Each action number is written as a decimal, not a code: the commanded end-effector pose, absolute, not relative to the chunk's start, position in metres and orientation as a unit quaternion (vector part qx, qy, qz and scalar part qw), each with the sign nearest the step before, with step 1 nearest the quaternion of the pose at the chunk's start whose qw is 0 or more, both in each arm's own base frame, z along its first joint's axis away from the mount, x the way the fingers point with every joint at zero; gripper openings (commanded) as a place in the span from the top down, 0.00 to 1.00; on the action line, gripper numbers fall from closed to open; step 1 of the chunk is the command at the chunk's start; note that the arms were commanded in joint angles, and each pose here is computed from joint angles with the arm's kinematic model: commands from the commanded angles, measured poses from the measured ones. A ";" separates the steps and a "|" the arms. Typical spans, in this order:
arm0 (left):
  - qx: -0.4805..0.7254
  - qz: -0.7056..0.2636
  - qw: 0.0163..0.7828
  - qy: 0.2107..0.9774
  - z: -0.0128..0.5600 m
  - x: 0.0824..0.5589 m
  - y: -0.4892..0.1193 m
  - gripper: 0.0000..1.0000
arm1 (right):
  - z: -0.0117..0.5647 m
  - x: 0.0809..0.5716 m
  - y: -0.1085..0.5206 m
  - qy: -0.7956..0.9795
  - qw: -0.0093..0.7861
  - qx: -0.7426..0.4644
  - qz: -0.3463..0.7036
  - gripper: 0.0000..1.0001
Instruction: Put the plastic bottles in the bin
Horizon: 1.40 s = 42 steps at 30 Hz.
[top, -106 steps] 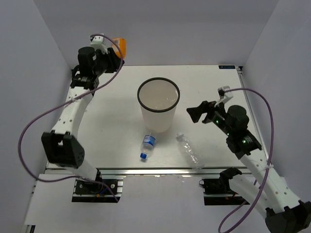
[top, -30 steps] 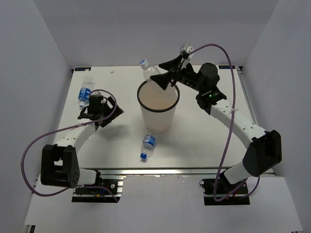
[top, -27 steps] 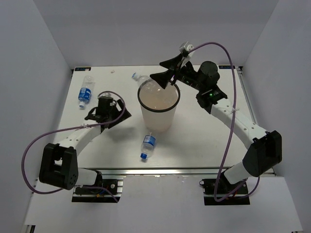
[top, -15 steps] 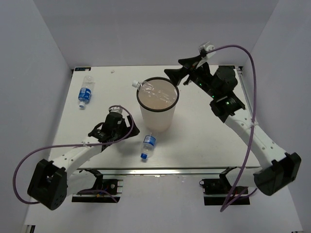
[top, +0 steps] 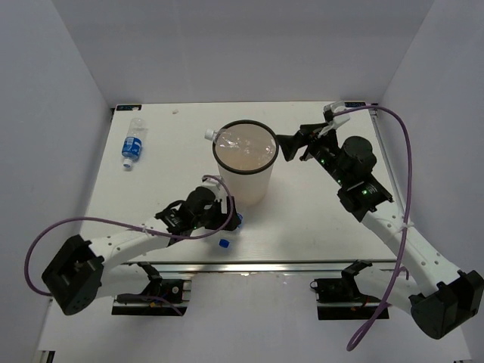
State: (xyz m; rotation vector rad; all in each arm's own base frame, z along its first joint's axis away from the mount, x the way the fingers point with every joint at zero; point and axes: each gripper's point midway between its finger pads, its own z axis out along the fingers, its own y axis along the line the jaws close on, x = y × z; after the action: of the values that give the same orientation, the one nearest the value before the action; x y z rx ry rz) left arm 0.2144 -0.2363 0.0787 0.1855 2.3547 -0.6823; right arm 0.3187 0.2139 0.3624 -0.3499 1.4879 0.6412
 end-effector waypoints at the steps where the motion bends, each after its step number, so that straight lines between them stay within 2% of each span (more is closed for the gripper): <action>1: 0.089 -0.211 0.350 0.908 0.071 0.222 -0.239 0.02 | 0.364 0.317 0.196 0.659 0.694 -0.126 0.262 0.11; 4: 0.099 -0.177 0.330 0.922 0.052 0.219 -0.242 0.03 | 0.360 0.315 0.188 0.662 0.696 -0.113 0.254 0.11; 5: 0.103 -0.173 0.326 0.924 0.051 0.219 -0.245 0.08 | 0.361 0.314 0.184 0.660 0.700 -0.108 0.250 0.11; 6: 0.105 -0.166 0.321 0.927 0.047 0.219 -0.245 0.25 | 0.361 0.314 0.183 0.661 0.700 -0.106 0.249 0.11; 10: 0.122 -0.177 0.330 0.919 0.063 0.206 -0.257 0.57 | 0.361 0.310 0.179 0.662 0.700 -0.106 0.246 0.11; 14: 0.121 -0.203 0.364 0.901 0.098 0.198 -0.260 0.71 | 0.359 0.306 0.175 0.662 0.702 -0.104 0.242 0.11; 21: 0.145 -0.258 0.401 0.867 0.160 0.187 -0.266 0.80 | 0.353 0.303 0.168 0.663 0.704 -0.105 0.230 0.11; 30: 0.217 -0.373 0.442 0.787 0.256 0.167 -0.291 0.80 | 0.353 0.302 0.169 0.665 0.701 -0.113 0.230 0.11; 34: 0.227 -0.387 0.475 0.757 0.293 0.170 -0.293 0.80 | 0.353 0.303 0.172 0.666 0.699 -0.122 0.233 0.11; 36: 0.221 -0.391 0.498 0.742 0.314 0.174 -0.293 0.80 | 0.351 0.304 0.172 0.669 0.696 -0.122 0.232 0.11; 37: 0.196 -0.375 0.523 0.740 0.323 0.185 -0.286 0.77 | 0.351 0.305 0.172 0.669 0.695 -0.122 0.231 0.11; 42: 0.073 -0.292 0.620 0.725 0.359 0.238 -0.259 0.77 | 0.349 0.308 0.172 0.676 0.690 -0.121 0.228 0.11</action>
State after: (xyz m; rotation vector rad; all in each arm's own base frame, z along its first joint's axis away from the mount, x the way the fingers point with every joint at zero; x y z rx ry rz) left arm 0.2052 -0.2809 0.3213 0.3651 1.7795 -0.8122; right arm 0.3070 0.1738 0.3337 -0.2711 1.5461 0.5135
